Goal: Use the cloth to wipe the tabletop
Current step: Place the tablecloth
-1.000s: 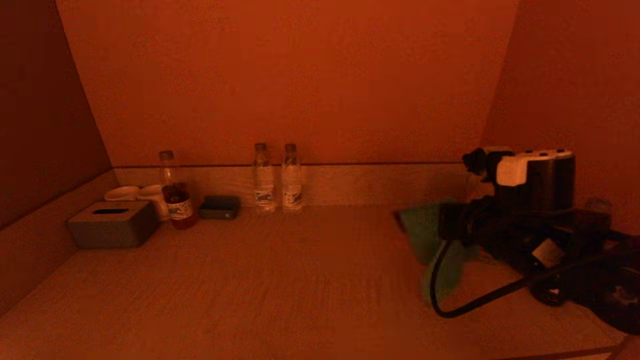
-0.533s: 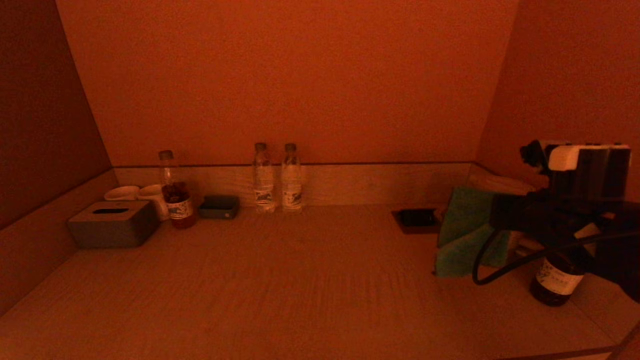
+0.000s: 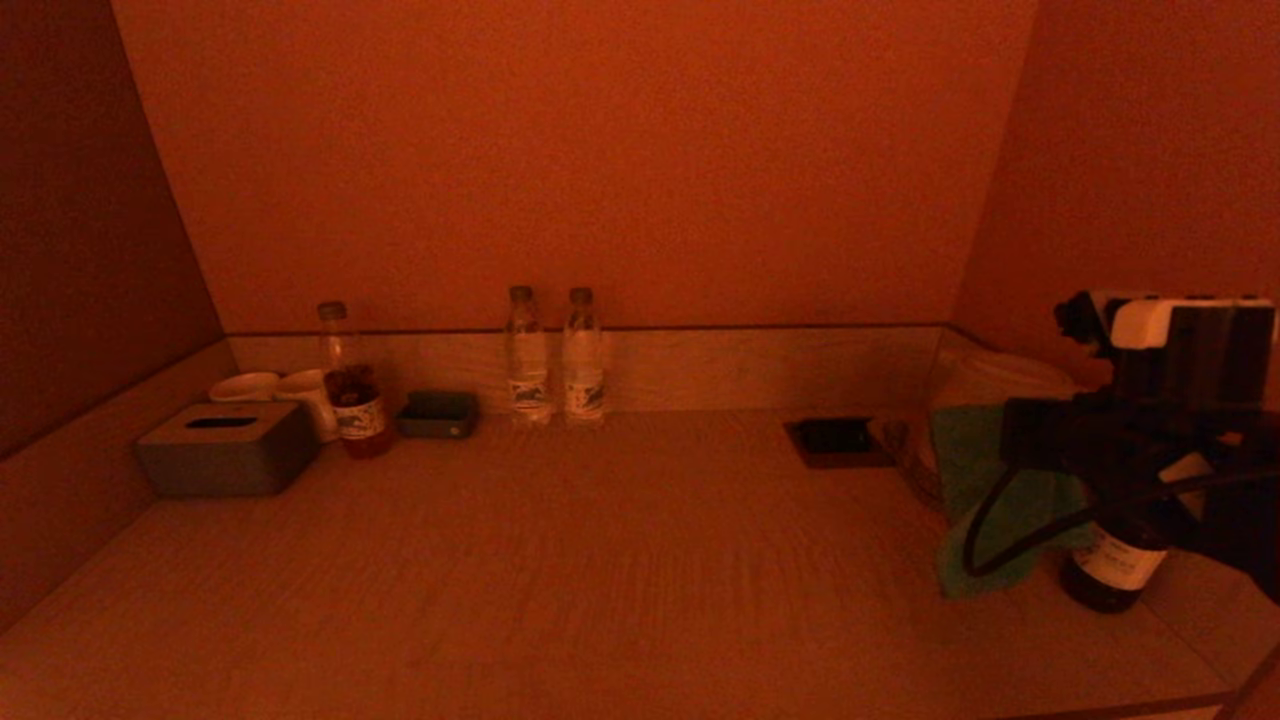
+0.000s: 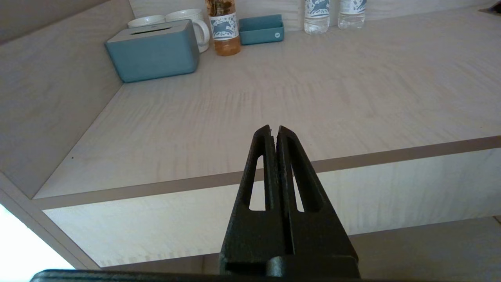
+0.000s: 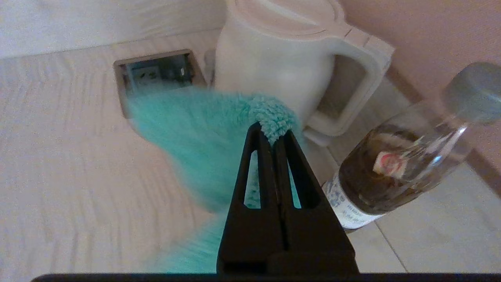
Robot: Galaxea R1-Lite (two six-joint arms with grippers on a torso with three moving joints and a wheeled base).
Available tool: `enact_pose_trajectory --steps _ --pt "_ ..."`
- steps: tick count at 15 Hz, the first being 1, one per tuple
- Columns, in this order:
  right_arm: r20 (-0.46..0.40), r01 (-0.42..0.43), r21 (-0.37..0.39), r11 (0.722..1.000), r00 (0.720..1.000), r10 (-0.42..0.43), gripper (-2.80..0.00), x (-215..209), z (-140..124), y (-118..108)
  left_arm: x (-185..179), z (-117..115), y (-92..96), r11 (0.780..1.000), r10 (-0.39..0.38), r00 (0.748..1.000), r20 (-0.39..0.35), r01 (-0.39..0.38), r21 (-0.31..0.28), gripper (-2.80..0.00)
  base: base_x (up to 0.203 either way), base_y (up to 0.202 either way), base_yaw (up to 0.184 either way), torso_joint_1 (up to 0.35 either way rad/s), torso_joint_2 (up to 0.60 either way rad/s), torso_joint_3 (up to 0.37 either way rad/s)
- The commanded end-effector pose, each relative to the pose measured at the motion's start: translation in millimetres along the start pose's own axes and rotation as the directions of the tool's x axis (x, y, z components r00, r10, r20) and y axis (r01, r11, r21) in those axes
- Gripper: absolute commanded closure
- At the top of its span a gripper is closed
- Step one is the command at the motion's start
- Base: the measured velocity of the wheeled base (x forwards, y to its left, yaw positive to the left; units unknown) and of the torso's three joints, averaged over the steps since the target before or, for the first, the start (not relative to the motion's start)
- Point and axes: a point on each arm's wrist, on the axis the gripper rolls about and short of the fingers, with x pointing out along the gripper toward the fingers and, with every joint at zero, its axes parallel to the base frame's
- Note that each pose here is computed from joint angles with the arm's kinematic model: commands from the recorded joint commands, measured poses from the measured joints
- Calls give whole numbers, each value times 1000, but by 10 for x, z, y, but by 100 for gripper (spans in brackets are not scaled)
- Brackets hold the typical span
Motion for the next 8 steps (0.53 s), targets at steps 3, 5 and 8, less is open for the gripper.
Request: enact_pose_trajectory --steps 3,5,8 --pt "-50 5 -19 1000 999 -6 0 -44 -172 -14 0 0 0 1000 0 1000 0 0 0 0 0 0 0 0 0 0" --pt "-113 0 -16 1000 994 -2 0 -64 -363 -10 0 0 0 1000 -1 1000 0 1 0 0 0 0 0 0 0 0" --pt "-142 3 -10 1000 990 -5 0 -57 -447 -10 0 0 0 1000 1 1000 0 -1 0 0 0 0 0 0 0 0"
